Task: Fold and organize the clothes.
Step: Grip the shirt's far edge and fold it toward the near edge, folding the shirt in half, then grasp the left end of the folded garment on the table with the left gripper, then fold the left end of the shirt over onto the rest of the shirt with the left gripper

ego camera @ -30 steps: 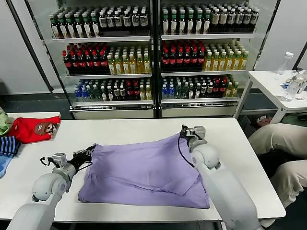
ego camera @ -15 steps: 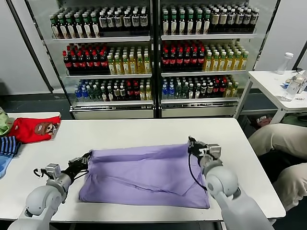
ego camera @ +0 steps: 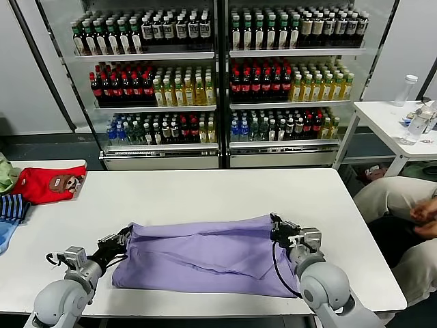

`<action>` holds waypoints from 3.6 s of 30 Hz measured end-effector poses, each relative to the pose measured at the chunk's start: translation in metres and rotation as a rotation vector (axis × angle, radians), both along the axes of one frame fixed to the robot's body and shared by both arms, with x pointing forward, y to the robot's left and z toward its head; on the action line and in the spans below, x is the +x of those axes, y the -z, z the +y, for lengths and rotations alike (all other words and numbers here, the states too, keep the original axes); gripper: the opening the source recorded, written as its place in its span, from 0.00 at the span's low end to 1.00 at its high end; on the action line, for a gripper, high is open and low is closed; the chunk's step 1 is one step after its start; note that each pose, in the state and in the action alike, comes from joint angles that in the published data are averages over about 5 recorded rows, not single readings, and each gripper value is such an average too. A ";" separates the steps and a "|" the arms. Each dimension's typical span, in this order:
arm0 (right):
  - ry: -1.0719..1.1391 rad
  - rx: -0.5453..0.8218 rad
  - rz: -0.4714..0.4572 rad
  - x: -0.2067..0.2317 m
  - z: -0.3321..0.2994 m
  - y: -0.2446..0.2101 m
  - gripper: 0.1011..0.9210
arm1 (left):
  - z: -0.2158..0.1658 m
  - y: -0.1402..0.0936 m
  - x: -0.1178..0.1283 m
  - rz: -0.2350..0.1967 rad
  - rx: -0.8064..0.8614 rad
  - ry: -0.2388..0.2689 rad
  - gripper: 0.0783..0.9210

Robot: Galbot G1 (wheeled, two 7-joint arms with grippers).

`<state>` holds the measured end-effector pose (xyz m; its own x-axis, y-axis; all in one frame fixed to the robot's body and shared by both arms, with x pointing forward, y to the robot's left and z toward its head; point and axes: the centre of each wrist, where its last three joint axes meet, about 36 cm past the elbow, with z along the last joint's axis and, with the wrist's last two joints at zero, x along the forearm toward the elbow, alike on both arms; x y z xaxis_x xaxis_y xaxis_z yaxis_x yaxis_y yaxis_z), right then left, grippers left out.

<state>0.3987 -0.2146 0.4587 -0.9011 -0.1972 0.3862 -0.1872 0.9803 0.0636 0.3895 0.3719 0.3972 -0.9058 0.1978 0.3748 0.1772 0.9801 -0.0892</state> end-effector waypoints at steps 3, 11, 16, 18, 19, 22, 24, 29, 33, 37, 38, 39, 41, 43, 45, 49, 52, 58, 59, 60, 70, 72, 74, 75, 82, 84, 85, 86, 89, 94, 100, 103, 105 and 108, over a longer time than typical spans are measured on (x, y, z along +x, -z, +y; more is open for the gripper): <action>-0.001 0.002 0.003 -0.005 0.000 0.000 0.02 | 0.001 -0.002 -0.003 0.000 0.006 0.000 0.01; -0.011 0.007 0.018 -0.017 0.001 0.002 0.02 | 0.009 -0.009 -0.008 0.005 0.018 0.000 0.01; -0.012 0.004 0.027 -0.020 0.001 0.005 0.02 | 0.011 -0.014 -0.014 0.021 0.029 0.010 0.01; -0.013 0.001 0.031 -0.022 0.000 0.007 0.02 | 0.011 -0.015 -0.017 0.033 0.037 0.014 0.01; -0.014 -0.002 0.034 -0.023 0.000 0.008 0.03 | 0.010 -0.015 -0.018 0.040 0.043 0.016 0.01; -0.018 -0.009 0.041 -0.026 -0.001 0.010 0.09 | 0.009 -0.014 -0.020 0.059 0.068 0.012 0.03; -0.020 -0.012 0.043 -0.030 -0.003 0.009 0.16 | 0.008 -0.013 -0.021 0.063 0.087 0.002 0.09; -0.023 -0.014 0.041 -0.047 -0.005 0.004 0.34 | 0.010 -0.015 -0.023 0.053 0.125 -0.031 0.26; -0.022 -0.011 0.030 -0.063 -0.006 -0.005 0.48 | 0.010 -0.019 -0.028 0.046 0.137 -0.058 0.39; -0.028 -0.004 0.027 -0.081 -0.002 -0.011 0.61 | 0.003 -0.021 -0.034 0.049 0.124 -0.078 0.53; -0.029 -0.003 0.028 -0.084 -0.001 -0.011 0.65 | 0.000 -0.022 -0.036 0.053 0.119 -0.083 0.57; -0.030 -0.002 0.029 -0.088 0.000 -0.012 0.69 | -0.003 -0.022 -0.037 0.057 0.113 -0.089 0.60; -0.031 -0.004 0.032 -0.095 0.002 -0.012 0.76 | -0.010 -0.021 -0.038 0.068 0.102 -0.104 0.67; -0.031 -0.006 0.034 -0.100 0.004 -0.013 0.82 | -0.016 -0.019 -0.039 0.083 0.091 -0.122 0.73; -0.032 -0.010 0.035 -0.105 0.005 -0.014 0.86 | -0.023 -0.017 -0.040 0.097 0.080 -0.140 0.80; -0.033 -0.018 0.038 -0.111 0.009 -0.013 0.88 | -0.036 -0.012 -0.042 0.121 0.063 -0.176 0.87; -0.034 -0.024 0.041 -0.114 0.011 -0.012 0.88 | -0.045 -0.009 -0.042 0.134 0.053 -0.199 0.88; -0.035 -0.035 0.044 -0.118 0.015 -0.010 0.88 | -0.059 -0.005 -0.039 0.154 0.033 -0.244 0.88; -0.035 -0.037 0.044 -0.119 0.015 -0.010 0.88 | -0.061 -0.005 -0.038 0.157 0.031 -0.251 0.86; -0.035 -0.039 0.043 -0.119 0.015 -0.009 0.88 | -0.062 -0.004 -0.038 0.161 0.029 -0.257 0.85; -0.039 -0.054 0.045 -0.119 0.017 -0.006 0.88 | -0.077 -0.002 -0.039 0.187 0.022 -0.287 0.52; -0.040 -0.056 0.045 -0.119 0.018 -0.006 0.88 | -0.080 -0.002 -0.038 0.190 0.023 -0.287 0.45; -0.042 -0.057 0.045 -0.119 0.018 -0.006 0.88 | -0.083 -0.001 -0.038 0.192 0.025 -0.287 0.38; -0.042 -0.058 0.044 -0.119 0.018 -0.006 0.88 | -0.085 -0.001 -0.038 0.193 0.027 -0.287 0.34; -0.042 -0.066 0.039 -0.119 0.018 -0.006 0.88 | -0.092 -0.002 -0.034 0.179 0.060 -0.289 0.11; -0.042 -0.068 0.035 -0.118 0.017 -0.007 0.88 | -0.091 -0.004 -0.034 0.167 0.087 -0.296 0.06; -0.042 -0.069 0.032 -0.118 0.017 -0.008 0.88 | -0.089 -0.007 -0.034 0.158 0.103 -0.300 0.05; -0.042 -0.071 0.029 -0.118 0.016 -0.008 0.88 | -0.087 -0.009 -0.034 0.148 0.120 -0.306 0.04; -0.040 -0.072 0.022 -0.116 0.015 -0.010 0.88 | -0.076 -0.020 -0.036 0.109 0.179 -0.329 0.04; -0.036 -0.070 0.009 -0.113 0.014 -0.012 0.88 | -0.037 -0.038 -0.039 0.064 0.285 -0.399 0.04; -0.035 -0.074 -0.006 -0.111 0.012 -0.016 0.88 | 0.026 -0.064 -0.046 0.027 0.406 -0.503 0.04; -0.033 -0.076 -0.008 -0.110 0.011 -0.016 0.88 | 0.045 -0.079 -0.050 0.008 0.441 -0.532 0.04; -0.030 -0.077 -0.007 -0.110 0.010 -0.016 0.88 | 0.048 -0.087 -0.053 -0.007 0.447 -0.532 0.04; -0.028 -0.078 -0.007 -0.111 0.009 -0.017 0.88 | 0.039 -0.096 -0.057 -0.029 0.422 -0.494 0.04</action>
